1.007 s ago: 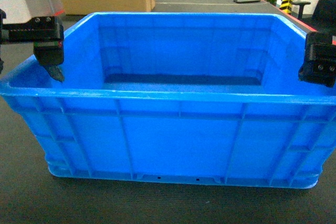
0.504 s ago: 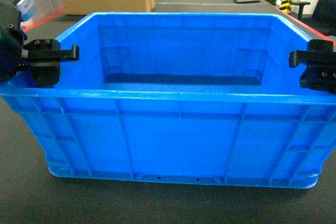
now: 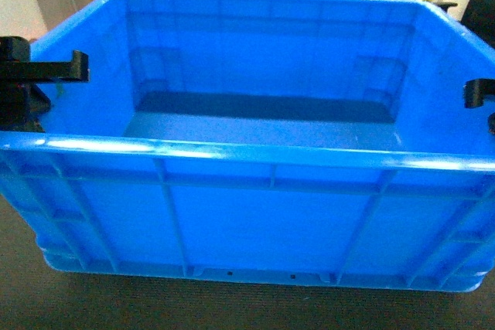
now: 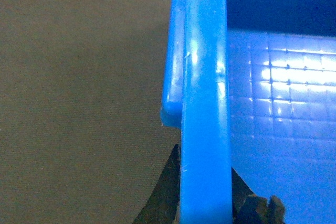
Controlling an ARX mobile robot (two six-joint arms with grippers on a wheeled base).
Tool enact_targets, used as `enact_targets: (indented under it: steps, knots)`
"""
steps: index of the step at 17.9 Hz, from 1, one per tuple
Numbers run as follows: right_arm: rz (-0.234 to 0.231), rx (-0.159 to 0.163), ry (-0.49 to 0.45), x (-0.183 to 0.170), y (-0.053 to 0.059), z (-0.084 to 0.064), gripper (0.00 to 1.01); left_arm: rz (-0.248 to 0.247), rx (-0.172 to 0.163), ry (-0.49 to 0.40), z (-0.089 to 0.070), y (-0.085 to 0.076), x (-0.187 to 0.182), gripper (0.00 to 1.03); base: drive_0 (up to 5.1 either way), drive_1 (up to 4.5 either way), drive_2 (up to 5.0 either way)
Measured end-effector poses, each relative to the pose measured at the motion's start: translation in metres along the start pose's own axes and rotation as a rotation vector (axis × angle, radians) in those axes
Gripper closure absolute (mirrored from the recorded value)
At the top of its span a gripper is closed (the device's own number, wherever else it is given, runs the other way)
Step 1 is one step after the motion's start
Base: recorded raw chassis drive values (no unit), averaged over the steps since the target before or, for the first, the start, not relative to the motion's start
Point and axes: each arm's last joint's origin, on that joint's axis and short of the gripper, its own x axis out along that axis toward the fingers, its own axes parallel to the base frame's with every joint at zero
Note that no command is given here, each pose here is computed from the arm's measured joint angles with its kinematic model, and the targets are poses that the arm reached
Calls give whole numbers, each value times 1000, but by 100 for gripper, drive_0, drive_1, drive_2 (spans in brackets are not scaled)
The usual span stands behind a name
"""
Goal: Place box next to blue box on left shelf
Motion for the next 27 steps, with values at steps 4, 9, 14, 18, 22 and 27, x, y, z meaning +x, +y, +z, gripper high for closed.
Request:
enact_targets:
  steps: [4,9,14,18,22,27]
  knots:
    - [12,-24,-80,-46,0,-21,91,29,-6,-69,-34,1,-55,94,0,0,0]
    - [16,-20,-91,-95,-10,-66,91,41,0,-98,-74,4,-108,94,0,0,0]
    - [10,-53,-187,-120,-11,-73,91,36,-34,-137,-89,5,-127,94,0,0,0]
    - [7,-59,-180,-119,-11,-74,91,35,-34,-132,-89,5,-127,94,0,0,0]
    - [8,-58,-183,-119,-11,-73,91,36,-34,-132,-89,5,-127,94,-89,-89,-89]
    - [7,-57,-185,-119,-11,-73,91,36,-36,-134,-89,5,-127,94,-180,-180,-180]
